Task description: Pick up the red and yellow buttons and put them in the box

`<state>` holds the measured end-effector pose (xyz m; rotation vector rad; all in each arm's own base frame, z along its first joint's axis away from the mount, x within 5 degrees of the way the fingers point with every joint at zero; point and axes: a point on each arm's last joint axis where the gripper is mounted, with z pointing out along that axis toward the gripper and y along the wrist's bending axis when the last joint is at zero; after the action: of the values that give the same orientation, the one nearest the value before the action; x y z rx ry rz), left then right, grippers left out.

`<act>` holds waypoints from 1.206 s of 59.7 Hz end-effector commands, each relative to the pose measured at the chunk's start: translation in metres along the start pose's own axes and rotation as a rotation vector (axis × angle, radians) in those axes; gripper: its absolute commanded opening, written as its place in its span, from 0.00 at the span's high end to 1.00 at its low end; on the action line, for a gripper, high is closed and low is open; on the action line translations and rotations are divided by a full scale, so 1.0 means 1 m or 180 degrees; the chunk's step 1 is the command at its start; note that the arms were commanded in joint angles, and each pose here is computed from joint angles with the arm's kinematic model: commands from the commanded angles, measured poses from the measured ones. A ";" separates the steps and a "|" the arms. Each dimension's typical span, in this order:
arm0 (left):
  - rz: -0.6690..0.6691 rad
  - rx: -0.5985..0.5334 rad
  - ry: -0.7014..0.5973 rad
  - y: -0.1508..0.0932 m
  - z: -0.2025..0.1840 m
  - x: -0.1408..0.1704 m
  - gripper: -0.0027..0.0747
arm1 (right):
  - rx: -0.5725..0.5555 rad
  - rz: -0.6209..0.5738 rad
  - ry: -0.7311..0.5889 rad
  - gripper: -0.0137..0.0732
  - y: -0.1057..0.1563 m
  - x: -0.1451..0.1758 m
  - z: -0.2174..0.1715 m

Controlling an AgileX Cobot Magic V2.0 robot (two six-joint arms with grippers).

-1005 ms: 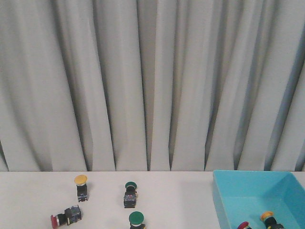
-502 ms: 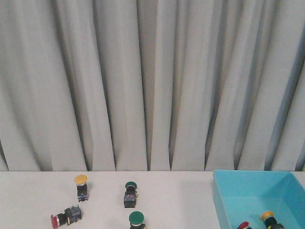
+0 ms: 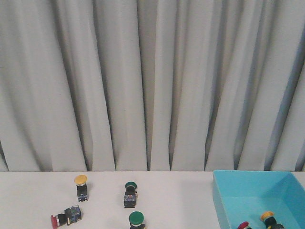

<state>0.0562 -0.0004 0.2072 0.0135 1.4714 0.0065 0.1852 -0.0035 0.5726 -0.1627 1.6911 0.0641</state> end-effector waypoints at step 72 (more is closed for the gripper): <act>-0.0007 0.0032 -0.0227 -0.001 -0.001 -0.004 0.97 | 0.0920 0.0263 -0.0433 0.85 -0.014 0.051 -0.026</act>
<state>0.0562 -0.0004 0.2071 0.0140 1.4718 0.0088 0.1779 -0.0224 0.5319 0.0624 1.7135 -0.0720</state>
